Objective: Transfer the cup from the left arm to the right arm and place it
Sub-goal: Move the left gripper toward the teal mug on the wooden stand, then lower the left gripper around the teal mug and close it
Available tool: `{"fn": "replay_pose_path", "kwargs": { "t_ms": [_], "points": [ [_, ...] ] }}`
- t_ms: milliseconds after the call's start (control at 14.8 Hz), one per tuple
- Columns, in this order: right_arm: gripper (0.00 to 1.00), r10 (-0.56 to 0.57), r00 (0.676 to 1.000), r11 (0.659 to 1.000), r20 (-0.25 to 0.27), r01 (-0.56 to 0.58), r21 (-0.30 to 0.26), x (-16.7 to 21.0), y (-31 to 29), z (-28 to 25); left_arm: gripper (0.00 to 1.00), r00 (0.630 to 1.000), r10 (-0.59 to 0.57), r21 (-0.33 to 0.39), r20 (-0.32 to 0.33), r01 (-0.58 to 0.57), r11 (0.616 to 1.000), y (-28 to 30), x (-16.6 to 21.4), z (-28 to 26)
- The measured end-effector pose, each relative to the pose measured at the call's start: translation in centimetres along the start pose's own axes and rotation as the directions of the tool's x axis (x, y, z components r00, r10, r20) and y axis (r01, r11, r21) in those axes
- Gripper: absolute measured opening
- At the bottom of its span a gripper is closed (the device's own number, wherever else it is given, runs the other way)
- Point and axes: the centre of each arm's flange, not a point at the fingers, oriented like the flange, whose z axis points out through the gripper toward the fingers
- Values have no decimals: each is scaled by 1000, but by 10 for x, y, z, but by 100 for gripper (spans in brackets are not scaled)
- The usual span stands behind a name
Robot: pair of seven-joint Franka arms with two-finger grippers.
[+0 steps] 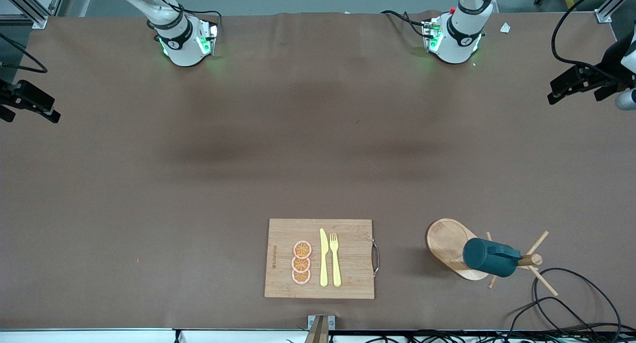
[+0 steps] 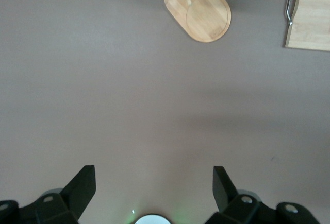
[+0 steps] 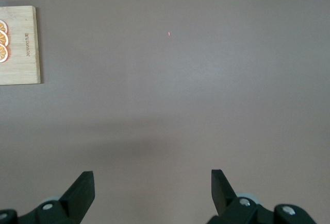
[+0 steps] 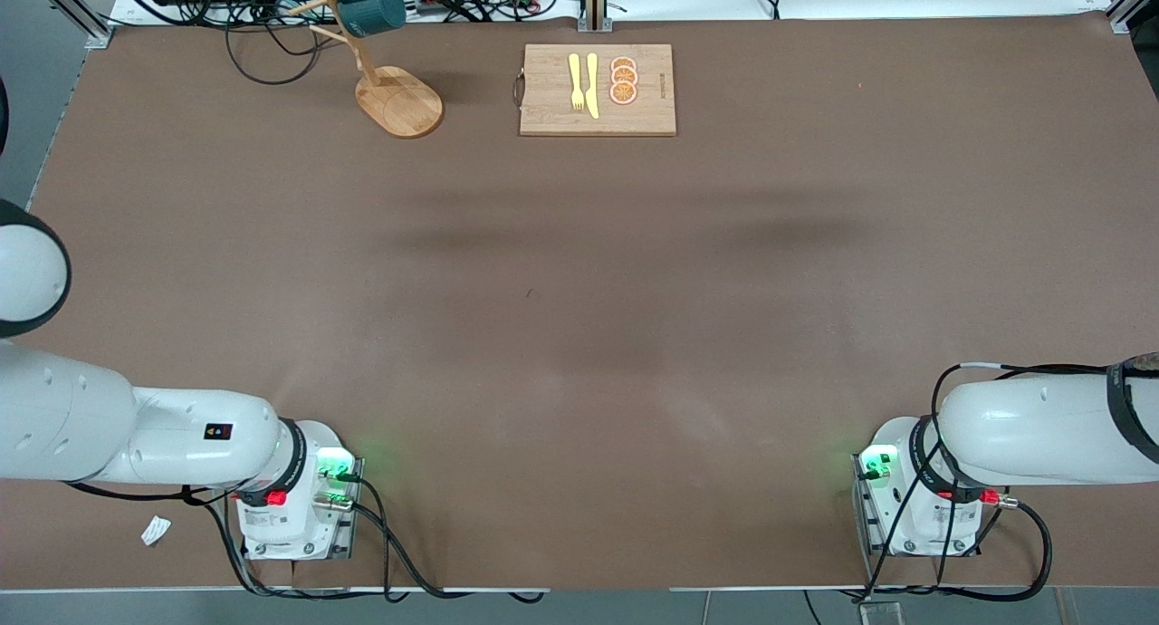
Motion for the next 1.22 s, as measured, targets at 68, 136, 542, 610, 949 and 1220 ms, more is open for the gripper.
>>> {"fn": "replay_pose_path", "kwargs": {
  "t_ms": [68, 136, 542, 610, 949, 1220],
  "points": [
    [100, 0, 1000, 1000, 0, 0, 0, 0, 0, 0, 100, 1000, -15, 0, 6, 15, 1000, 0, 6, 5],
    [100, 0, 1000, 1000, 0, 0, 0, 0, 0, 0, 100, 999, -44, -1, 8, 44, 999, -2, 14, 12],
    [100, 0, 1000, 1000, -2, 0, 0, 0, 0, -1, 100, 970, -243, -138, 3, 241, 961, -39, 72, 74],
    [100, 0, 1000, 1000, -2, 0, 0, 0, 0, -1, 100, 961, -275, -157, 7, 273, 949, -45, 76, 86],
    [100, 0, 1000, 1000, -2, 0, 0, 0, 0, -1, 100, 883, -469, -184, 1, 461, 868, -43, 85, 140],
    [100, 0, 1000, 1000, -2, 0, 0, 0, 0, -1, 100, 799, -600, -251, -32, 575, 779, -17, 91, 170]
  ]
}}
